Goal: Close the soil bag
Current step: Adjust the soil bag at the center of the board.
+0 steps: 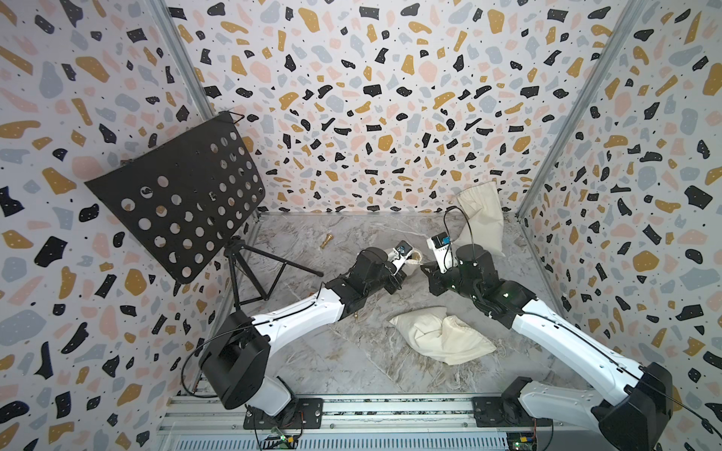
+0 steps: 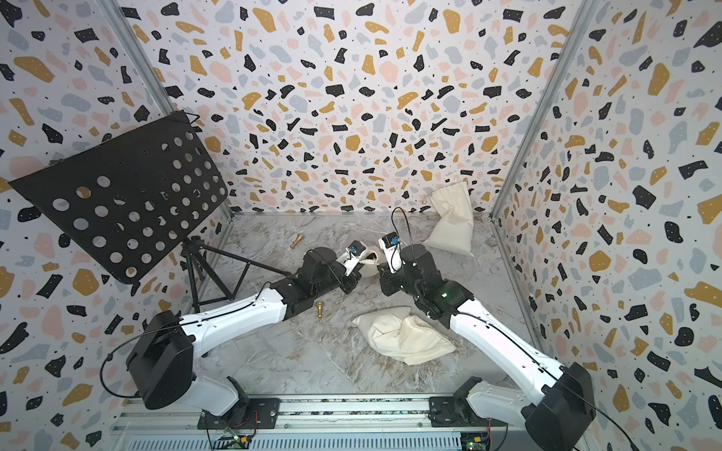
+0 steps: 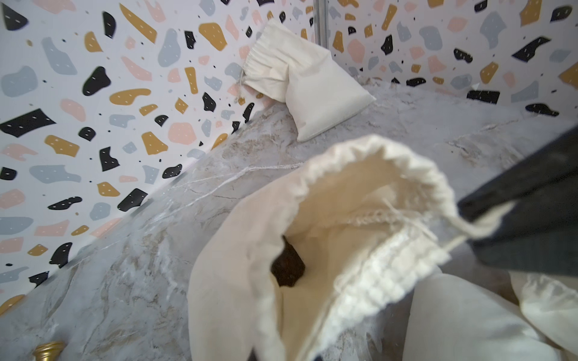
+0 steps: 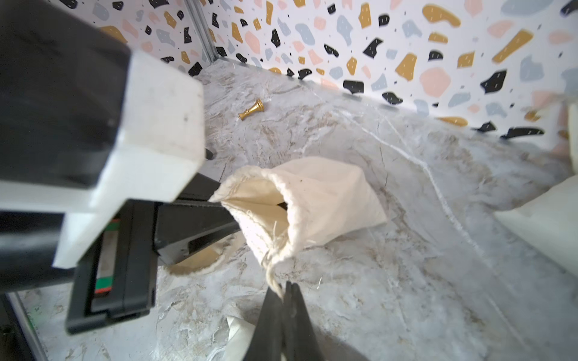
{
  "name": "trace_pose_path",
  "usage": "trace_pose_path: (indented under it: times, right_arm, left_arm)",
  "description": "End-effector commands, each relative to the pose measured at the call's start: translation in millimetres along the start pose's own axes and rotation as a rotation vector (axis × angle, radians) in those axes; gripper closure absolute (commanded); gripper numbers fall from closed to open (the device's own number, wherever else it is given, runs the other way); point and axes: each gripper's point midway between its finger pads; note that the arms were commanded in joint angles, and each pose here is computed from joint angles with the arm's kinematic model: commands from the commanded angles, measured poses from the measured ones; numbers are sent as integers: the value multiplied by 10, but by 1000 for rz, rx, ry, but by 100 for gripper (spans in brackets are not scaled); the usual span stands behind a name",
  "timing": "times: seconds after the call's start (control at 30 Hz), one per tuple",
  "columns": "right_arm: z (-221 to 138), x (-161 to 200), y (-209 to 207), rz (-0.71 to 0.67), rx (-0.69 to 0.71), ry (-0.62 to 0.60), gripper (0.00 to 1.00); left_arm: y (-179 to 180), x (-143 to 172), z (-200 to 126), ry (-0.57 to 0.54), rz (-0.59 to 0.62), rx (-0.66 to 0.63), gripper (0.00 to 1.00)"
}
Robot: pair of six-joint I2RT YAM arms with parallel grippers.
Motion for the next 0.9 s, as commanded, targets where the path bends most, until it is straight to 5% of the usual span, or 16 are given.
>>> trace_pose_path:
  times: [0.0, 0.23, 0.43, 0.57, 0.87]
  right_arm:
    - [-516, -754, -274, -106, 168, -130, 100]
    - [-408, -1606, 100, -181, 5, -205, 100]
    - [-186, -1794, 307, -217, -98, -165, 100]
    - [-189, -1807, 465, -230, -159, -169, 100]
    - [-147, -1694, 629, -233, -227, -134, 100]
  left_arm:
    - [1079, 318, -307, 147, -133, -375, 92]
    - [1347, -96, -571, 86, -155, -421, 74]
    - [1309, -399, -823, -52, -136, -379, 43]
    - [1039, -695, -995, -228, -101, -233, 21]
    - [583, -1149, -959, -388, -70, 36, 19]
Point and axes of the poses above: each gripper's point midway between its finger pads, its own z axis out along the fingers, its own y axis along the line the jaws close on, x = y × z, and after that the axes turned 2 degrees about z, right-handed
